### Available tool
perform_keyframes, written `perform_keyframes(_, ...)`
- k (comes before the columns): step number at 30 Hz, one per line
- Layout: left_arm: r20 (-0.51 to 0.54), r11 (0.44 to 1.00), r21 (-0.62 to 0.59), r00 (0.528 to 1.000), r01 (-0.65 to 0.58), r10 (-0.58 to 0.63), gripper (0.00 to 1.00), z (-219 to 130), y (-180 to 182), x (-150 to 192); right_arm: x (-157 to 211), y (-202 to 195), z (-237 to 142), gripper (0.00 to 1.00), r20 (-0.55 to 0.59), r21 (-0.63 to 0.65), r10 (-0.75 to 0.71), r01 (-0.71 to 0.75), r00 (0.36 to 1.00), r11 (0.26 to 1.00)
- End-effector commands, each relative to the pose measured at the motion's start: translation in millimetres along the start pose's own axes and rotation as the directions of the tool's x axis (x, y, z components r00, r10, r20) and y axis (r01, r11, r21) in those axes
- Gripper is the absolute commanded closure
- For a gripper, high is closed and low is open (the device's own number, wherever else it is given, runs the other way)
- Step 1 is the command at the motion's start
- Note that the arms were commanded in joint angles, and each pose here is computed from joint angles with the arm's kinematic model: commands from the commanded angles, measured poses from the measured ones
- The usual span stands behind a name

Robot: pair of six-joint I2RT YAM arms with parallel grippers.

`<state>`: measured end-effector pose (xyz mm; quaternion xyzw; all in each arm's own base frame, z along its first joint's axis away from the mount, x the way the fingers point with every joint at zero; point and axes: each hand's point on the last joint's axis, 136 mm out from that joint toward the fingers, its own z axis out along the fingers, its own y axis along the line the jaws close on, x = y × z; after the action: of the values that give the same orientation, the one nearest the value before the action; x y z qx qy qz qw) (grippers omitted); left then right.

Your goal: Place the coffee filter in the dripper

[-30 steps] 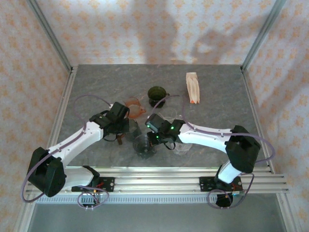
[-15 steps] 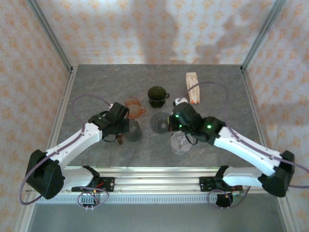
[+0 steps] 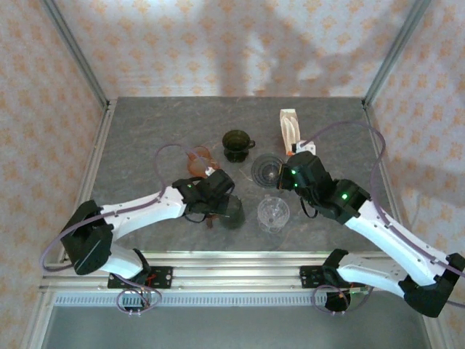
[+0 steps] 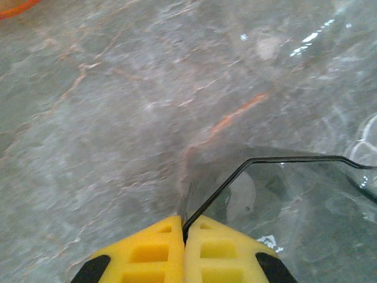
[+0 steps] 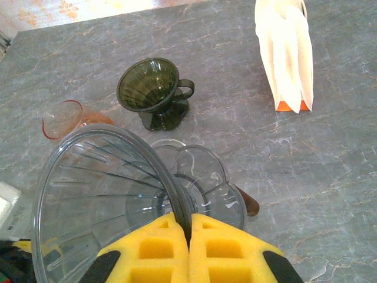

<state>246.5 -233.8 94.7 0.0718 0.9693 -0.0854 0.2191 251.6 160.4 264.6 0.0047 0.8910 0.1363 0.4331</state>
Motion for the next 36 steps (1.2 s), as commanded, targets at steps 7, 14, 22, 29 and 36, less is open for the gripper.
perform_keyframes(7,0.069,0.999,0.03,0.997,0.035,-0.037,0.96,-3.5,-16.3,-21.5,0.7,-9.6,-5.2,1.0,0.019,0.019,0.042,-0.043,0.999,0.999)
perform_keyframes(14,0.056,0.999,0.038,0.998,0.036,-0.039,0.88,-1.4,-17.4,-17.3,1.5,-13.2,-5.3,1.0,0.038,0.023,0.069,-0.07,0.997,0.997)
perform_keyframes(22,0.076,1.0,-0.029,0.997,0.008,-0.006,0.84,-16.0,-1.7,-19.6,8.3,-7.5,-1.0,1.0,0.006,-0.003,0.082,-0.082,0.997,0.997)
perform_keyframes(29,0.173,0.998,0.027,0.984,0.048,-0.052,0.54,-56.0,2.3,-32.8,20.2,18.0,6.3,1.0,-0.092,-0.104,0.069,-0.079,0.993,0.992)
perform_keyframes(36,0.346,0.991,0.065,0.929,0.116,-0.132,0.01,-119.6,29.8,-45.1,47.8,77.0,11.2,1.0,-0.279,-0.323,-0.014,-0.08,0.96,0.943)
